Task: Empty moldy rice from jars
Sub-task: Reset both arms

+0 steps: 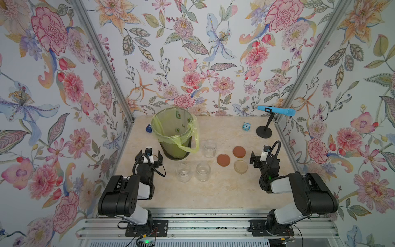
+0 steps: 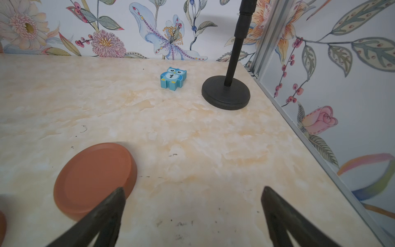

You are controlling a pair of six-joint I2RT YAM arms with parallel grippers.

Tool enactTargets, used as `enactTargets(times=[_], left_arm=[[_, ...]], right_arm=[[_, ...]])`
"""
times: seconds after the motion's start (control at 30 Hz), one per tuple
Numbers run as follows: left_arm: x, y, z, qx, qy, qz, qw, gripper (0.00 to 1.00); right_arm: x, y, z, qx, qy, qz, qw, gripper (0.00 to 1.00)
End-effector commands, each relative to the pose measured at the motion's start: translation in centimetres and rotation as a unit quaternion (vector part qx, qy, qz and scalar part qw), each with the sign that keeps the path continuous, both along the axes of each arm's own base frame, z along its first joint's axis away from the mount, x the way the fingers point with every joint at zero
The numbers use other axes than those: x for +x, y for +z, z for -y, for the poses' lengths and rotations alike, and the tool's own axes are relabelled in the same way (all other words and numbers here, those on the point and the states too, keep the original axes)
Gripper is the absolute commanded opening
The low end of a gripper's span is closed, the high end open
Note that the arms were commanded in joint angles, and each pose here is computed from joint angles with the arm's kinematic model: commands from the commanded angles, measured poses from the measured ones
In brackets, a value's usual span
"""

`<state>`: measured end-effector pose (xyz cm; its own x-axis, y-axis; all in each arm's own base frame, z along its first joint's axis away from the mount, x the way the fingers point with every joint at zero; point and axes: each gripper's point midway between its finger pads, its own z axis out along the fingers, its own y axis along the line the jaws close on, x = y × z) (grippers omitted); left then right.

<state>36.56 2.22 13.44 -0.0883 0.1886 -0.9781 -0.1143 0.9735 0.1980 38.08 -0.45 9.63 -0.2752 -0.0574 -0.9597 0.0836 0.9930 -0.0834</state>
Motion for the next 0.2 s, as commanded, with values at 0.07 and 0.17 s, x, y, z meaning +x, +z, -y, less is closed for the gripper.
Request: enactTargets(times=[0.07,0.17], left_arm=[[0.52,1.15,0.24,0.000,-0.009,0.022,1.000,1.00],[0.36,1.23,0.19,0.001,-0.007,0.025,1.000,1.00]], right_arm=[[0.27,1.11,0.03,0.002,0.000,0.024,1.000,1.00],[0.29,1.15,0.05,0.005,0.001,0.025,1.000,1.00]])
